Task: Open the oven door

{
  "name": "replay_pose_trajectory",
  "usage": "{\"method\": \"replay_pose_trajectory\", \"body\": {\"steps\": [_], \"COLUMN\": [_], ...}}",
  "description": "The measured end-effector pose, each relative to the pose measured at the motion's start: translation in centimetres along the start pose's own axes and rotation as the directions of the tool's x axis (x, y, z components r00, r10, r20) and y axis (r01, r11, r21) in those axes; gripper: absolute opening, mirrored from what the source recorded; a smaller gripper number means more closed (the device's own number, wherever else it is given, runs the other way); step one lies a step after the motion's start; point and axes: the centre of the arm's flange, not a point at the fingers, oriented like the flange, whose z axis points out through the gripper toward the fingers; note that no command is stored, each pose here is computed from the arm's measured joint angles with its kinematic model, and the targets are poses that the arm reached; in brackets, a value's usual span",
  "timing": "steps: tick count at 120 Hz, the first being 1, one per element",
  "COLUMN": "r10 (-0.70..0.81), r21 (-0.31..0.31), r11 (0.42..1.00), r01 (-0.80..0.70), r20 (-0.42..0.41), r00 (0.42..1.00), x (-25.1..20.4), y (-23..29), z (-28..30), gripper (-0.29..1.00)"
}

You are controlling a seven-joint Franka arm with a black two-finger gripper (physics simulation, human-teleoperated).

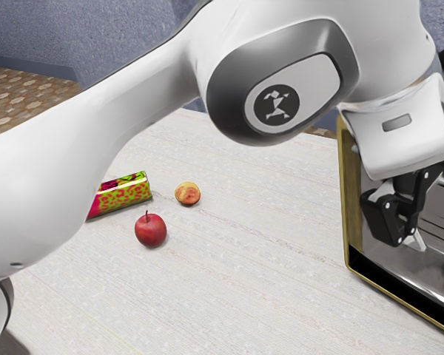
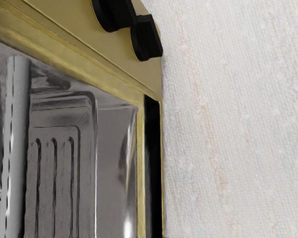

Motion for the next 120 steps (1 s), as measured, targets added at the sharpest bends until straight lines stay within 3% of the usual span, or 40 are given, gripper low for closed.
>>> {"method": "replay_pose_trajectory", "body": {"steps": [43,107,113,120], "r10": [-0.03,-0.043,-0.029,0.025], "r21": [0.026,0.003,-0.008,-0.041], "r11": [0.999,0.999,1.0,0.999], "r01": [0.03,0.043,0.029,-0.021], "r20": [-0.017,-0.024,-0.003,0.08], "r00": [0.999,0.999,1.0,0.997], "x": [-1.0,-1.3,-0.6,1.7], "y": [-1.2,-1.5,-0.6,3.2], "z": [1.0,2.5,2.5,2.8], "gripper": [0.7,0.69,0.7,0.71]}}
